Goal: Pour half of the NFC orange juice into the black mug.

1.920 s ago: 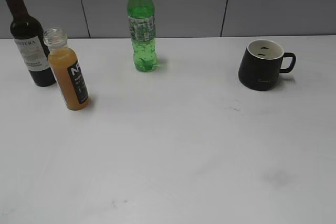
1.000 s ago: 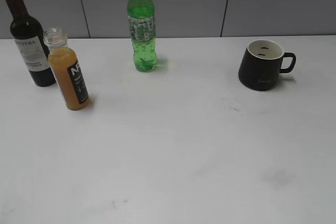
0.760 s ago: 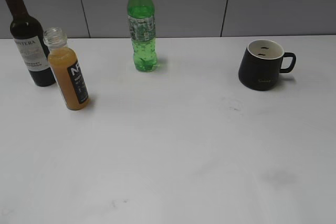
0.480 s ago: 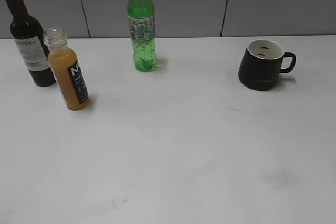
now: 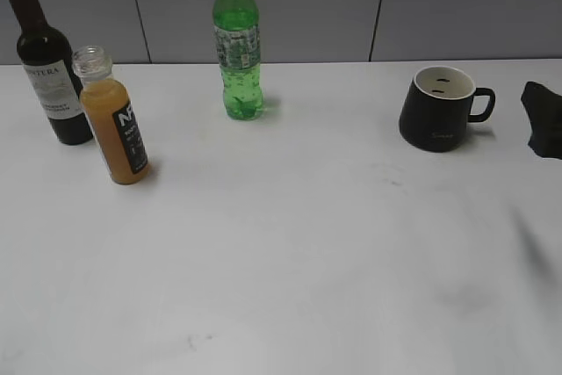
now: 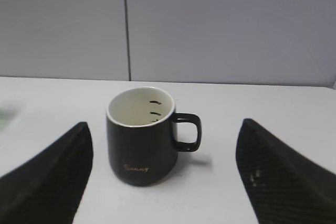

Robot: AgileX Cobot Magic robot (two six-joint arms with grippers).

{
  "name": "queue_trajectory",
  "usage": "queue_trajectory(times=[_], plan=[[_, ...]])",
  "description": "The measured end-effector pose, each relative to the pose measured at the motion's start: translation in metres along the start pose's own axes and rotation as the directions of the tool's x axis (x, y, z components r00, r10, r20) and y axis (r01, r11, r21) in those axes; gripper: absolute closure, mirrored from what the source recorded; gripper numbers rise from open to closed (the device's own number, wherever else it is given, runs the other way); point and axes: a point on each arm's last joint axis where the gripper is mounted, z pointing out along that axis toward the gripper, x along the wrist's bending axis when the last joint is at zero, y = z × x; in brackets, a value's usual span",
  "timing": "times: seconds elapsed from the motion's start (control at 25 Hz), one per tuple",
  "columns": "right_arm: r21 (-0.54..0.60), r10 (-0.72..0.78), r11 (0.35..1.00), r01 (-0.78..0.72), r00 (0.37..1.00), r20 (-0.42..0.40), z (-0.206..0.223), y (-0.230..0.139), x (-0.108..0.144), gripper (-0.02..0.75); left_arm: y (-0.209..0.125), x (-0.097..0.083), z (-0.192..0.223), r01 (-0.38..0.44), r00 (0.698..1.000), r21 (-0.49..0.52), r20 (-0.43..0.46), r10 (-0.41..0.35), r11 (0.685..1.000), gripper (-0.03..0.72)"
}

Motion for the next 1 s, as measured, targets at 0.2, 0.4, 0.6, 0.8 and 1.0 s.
queue_trajectory(times=[0.2, 0.4, 0.6, 0.8, 1.0], plan=[[0.010, -0.029, 1.000, 0.028, 0.998, 0.061, 0.018, -0.028, -0.006, 0.090, 0.000, 0.000, 0.000, 0.000, 1.000, 0.000, 0.000, 0.000, 1.000, 0.485], [0.098, -0.053, 0.994, 0.044, 0.995, 0.085, 0.037, -0.056, -0.008, 0.090, 0.000, 0.000, 0.000, 0.000, 1.000, 0.000, 0.000, 0.000, 1.000, 0.485], [0.195, -0.072, 0.979, 0.054, 0.993, 0.089, 0.048, -0.084, -0.009, 0.090, 0.000, 0.000, 0.000, 0.000, 1.000, 0.000, 0.000, 0.000, 1.000, 0.485], [0.226, -0.076, 0.973, 0.053, 0.993, 0.094, 0.049, -0.092, -0.010, 0.092, 0.000, 0.000, 0.000, 0.000, 1.000, 0.000, 0.000, 0.000, 1.000, 0.485], [0.205, -0.068, 0.978, 0.038, 0.988, 0.140, 0.058, -0.091, -0.017, 0.100, 0.000, 0.000, 0.000, 0.000, 1.000, 0.000, 0.000, 0.000, 1.000, 0.485]])
